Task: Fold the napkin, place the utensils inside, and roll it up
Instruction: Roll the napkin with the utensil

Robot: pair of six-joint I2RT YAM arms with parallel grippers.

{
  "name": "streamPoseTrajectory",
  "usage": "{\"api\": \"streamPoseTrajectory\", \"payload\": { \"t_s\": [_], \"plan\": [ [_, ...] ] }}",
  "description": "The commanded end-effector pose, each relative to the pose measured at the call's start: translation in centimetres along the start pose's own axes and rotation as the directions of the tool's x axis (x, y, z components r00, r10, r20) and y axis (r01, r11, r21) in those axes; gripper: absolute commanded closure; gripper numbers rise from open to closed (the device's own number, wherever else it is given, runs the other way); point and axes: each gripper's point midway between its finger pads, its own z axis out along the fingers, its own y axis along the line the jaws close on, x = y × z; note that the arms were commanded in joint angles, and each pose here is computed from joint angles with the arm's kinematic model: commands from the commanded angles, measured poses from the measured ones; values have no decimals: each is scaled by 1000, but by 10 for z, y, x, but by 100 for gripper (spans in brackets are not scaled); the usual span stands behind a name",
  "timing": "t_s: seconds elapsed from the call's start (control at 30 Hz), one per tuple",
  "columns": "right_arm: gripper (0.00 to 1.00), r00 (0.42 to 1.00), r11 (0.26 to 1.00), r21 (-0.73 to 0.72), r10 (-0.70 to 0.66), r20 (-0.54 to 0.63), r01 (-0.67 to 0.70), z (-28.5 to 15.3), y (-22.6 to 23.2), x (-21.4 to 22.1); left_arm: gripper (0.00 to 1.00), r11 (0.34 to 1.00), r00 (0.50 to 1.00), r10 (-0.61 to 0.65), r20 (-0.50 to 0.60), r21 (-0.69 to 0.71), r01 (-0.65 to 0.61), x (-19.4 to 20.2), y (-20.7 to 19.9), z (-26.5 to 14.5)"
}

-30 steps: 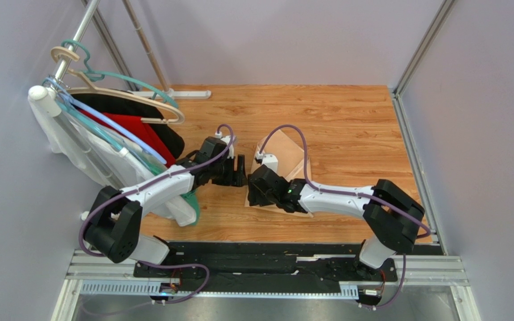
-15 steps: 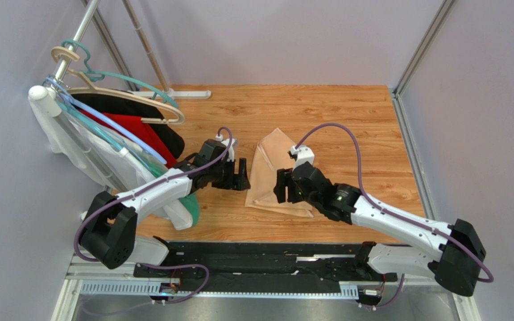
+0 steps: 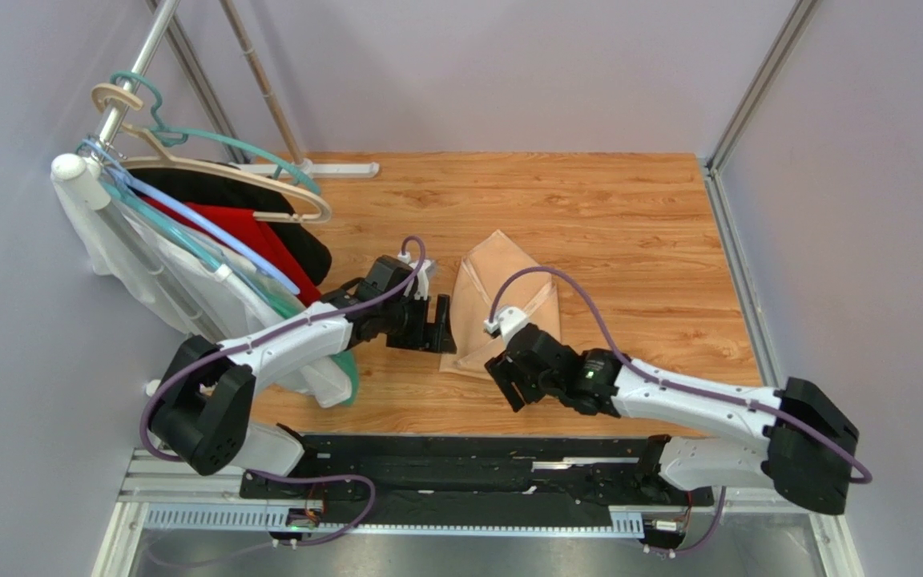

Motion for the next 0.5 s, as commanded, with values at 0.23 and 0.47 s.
{"api": "streamPoseTrajectory", "payload": {
  "t_s": [0.23,0.47],
  "plan": [
    [34,934,939,15,-342,102,343,24,23,-46,14,993,1000,-16,-10,114,17,-13,-25,-34],
    [35,904,904,-12,-426,43,427,49,25,-20,14,990,1000,4,-7,143,-2,-28,-27,-52]
  ]
}}
